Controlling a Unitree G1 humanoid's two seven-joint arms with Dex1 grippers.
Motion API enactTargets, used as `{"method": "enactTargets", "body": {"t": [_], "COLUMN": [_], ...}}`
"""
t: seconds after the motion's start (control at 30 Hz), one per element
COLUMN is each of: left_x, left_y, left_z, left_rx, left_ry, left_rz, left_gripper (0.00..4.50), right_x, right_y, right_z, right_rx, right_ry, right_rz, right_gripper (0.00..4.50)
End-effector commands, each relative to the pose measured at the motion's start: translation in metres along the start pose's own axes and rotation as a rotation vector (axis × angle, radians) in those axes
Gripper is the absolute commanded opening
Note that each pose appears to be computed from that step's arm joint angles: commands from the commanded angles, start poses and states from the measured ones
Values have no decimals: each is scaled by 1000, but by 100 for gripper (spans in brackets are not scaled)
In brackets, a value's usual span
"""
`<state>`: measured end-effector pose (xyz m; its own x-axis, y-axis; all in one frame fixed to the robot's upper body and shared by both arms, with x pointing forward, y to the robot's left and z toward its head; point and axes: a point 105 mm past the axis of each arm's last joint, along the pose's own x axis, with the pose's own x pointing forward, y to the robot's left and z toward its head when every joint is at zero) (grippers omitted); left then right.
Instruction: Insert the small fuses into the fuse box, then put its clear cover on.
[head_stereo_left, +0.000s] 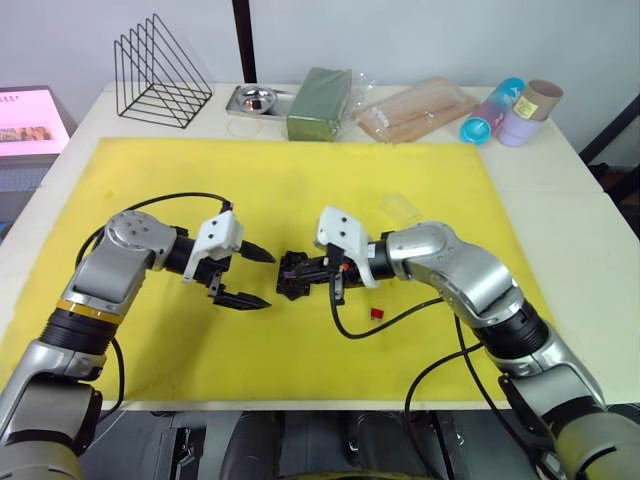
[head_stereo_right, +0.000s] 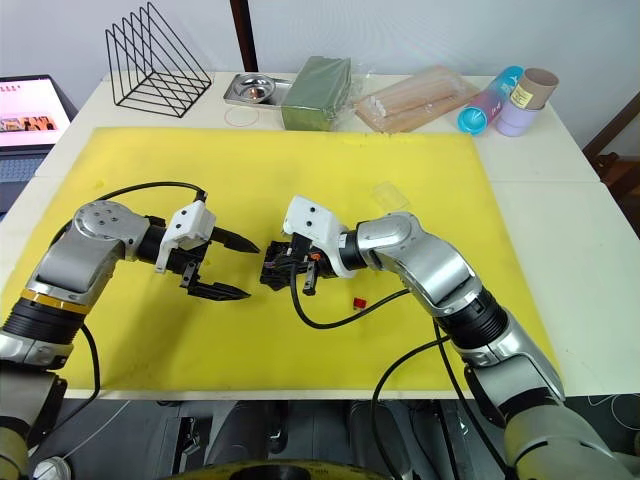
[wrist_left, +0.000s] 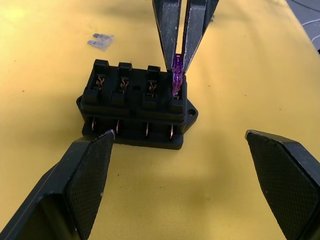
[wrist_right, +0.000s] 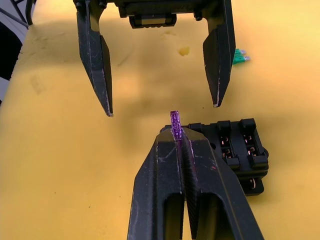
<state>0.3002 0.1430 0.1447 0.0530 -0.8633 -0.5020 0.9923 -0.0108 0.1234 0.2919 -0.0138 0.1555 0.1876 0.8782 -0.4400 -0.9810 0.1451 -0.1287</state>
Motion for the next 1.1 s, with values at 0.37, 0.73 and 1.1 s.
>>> {"method": "enactTargets", "body": {"t": [0.37,0.73,1.1], "left_x": [-3,-3,-2], "left_y": [2,3,3], "left_z": [14,15,15], "left_rx": [47,49,50], "left_ry": [-27,-31,-33], "left_rz": [19,23,27], "left_gripper": [445,445,445], "right_x": [0,3,4], "right_y": [2,1,-1], "right_z": [3,-8,-17], "right_rx": [-22,-31,-90], "right_ry": [-7,24,87], "right_rz": [-10,-17,-27], "right_gripper": [0,0,0]}}
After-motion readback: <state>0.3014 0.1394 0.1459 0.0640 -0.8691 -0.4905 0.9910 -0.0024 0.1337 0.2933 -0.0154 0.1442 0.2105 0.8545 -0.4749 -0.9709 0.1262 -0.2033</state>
